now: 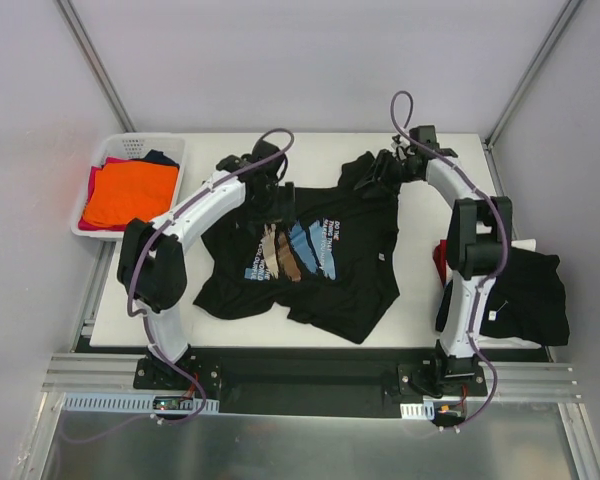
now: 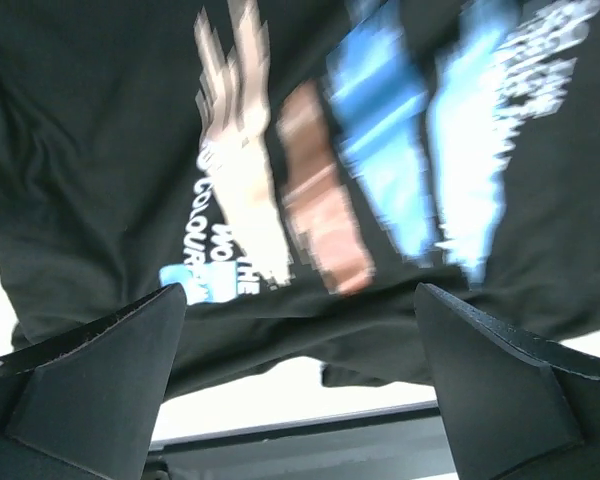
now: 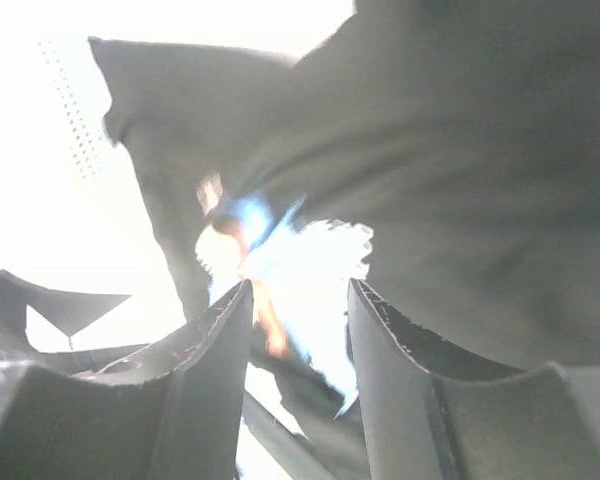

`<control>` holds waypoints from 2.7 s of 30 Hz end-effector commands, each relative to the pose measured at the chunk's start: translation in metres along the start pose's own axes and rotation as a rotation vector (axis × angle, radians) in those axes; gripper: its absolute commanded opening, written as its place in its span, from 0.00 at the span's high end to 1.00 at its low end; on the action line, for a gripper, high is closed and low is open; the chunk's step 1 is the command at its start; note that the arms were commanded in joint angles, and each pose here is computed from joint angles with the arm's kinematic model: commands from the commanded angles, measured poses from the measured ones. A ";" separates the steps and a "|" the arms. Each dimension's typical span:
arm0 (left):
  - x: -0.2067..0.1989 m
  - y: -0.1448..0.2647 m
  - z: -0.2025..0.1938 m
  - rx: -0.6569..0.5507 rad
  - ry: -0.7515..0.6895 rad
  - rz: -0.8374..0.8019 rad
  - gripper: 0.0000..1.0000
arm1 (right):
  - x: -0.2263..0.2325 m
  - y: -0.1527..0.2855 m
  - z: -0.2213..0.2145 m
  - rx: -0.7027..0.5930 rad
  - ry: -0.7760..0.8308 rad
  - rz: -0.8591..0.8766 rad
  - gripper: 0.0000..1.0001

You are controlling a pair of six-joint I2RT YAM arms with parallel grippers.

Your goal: Fold and stack the t-shirts

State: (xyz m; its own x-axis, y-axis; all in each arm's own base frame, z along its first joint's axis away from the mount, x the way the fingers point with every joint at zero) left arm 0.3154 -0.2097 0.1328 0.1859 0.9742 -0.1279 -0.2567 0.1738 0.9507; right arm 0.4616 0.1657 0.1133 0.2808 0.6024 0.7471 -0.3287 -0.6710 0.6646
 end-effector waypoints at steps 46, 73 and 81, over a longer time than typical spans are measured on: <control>0.034 -0.009 -0.093 0.253 -0.120 0.062 0.05 | -0.166 0.102 -0.309 0.224 -0.016 -0.344 0.30; 0.019 -0.004 -0.055 0.186 -0.153 0.028 0.15 | -0.128 0.088 -0.279 0.200 0.069 -0.376 0.65; 0.018 -0.020 -0.013 0.146 -0.124 0.056 0.63 | -0.064 0.050 -0.202 0.129 0.158 -0.336 0.99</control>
State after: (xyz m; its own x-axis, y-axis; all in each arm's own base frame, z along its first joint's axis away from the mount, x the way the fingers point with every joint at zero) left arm 0.2829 -0.1883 0.0951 0.2980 0.9532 -0.0505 -0.0722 0.0752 0.9945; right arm 0.1793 0.1597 0.0739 0.2878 0.8607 0.4199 -0.0054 -0.4370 0.8994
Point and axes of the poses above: each gripper's point midway between its finger pads, its own y axis back along the fingers, its own x axis along the line the jaws close on, z = x × y, the point moved 2 cm from there along y, back along the fingers, and after that the axes turned 12 degrees about -y, right-handed, at the moved point
